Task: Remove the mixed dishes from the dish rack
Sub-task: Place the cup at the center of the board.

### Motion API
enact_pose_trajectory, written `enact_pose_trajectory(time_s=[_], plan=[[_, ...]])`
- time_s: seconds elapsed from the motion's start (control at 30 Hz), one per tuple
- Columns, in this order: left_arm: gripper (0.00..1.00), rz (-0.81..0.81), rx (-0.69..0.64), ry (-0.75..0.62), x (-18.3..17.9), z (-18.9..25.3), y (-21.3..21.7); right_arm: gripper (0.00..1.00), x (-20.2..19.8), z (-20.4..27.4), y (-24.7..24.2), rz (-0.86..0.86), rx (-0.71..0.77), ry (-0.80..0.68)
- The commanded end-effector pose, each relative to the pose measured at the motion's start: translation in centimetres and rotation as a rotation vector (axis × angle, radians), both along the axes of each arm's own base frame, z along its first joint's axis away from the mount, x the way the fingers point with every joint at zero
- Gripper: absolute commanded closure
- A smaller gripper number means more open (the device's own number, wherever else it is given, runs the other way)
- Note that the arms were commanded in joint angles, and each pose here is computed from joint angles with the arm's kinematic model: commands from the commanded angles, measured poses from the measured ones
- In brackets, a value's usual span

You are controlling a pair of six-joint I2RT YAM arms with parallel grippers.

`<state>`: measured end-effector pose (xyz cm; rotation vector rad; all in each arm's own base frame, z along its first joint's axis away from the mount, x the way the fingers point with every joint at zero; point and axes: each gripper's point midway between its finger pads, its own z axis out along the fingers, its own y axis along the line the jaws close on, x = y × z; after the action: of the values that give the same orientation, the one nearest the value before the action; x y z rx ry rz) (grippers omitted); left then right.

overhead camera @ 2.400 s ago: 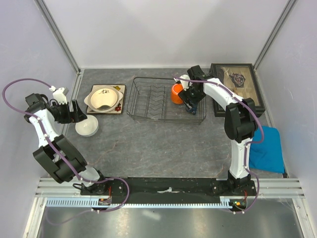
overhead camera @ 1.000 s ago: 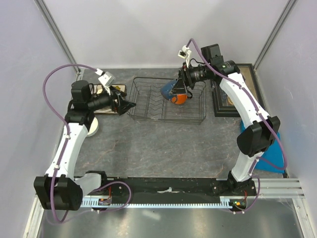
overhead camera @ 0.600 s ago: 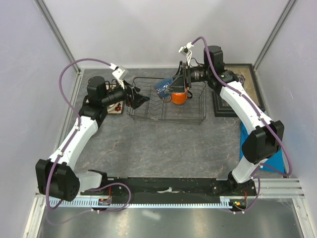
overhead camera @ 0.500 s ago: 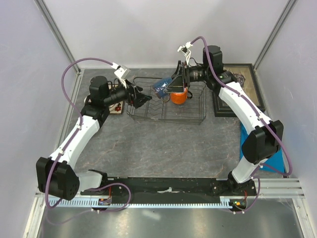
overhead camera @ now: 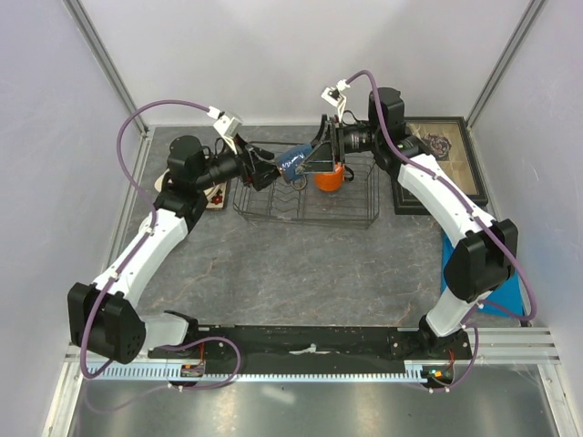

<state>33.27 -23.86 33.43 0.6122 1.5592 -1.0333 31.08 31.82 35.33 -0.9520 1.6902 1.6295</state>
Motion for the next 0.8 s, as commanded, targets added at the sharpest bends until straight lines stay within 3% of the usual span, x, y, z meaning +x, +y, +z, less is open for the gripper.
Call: enact_pose_trajectory(time_s=[0.0, 0.2, 0.43, 0.63, 0.77], plan=[[0.22, -0.027, -0.064, -0.053, 0.0, 2.8, -1.5, 0.66, -2.2, 2.5, 0.2, 0.069, 0.056, -0.081], [0.32, -0.051, -0.089, -0.069, -0.3, 3.3, -2.5, 0.66, -3.5, 3.7, 0.3, 0.096, 0.136, -0.088], [0.52, -0.075, -0.098, -0.066, -0.8, 3.4, -2.7, 0.62, -3.9, 3.3, 0.4, 0.121, 0.143, -0.053], [0.96, -0.082, -0.097, -0.076, -1.5, 3.4, -2.5, 0.45, -4.0, 2.7, 0.5, 0.132, 0.135, -0.041], [0.99, -0.079, -0.093, -0.087, -2.0, 3.4, -2.2, 0.31, -3.9, 2.3, 0.6, 0.135, 0.131, -0.038]])
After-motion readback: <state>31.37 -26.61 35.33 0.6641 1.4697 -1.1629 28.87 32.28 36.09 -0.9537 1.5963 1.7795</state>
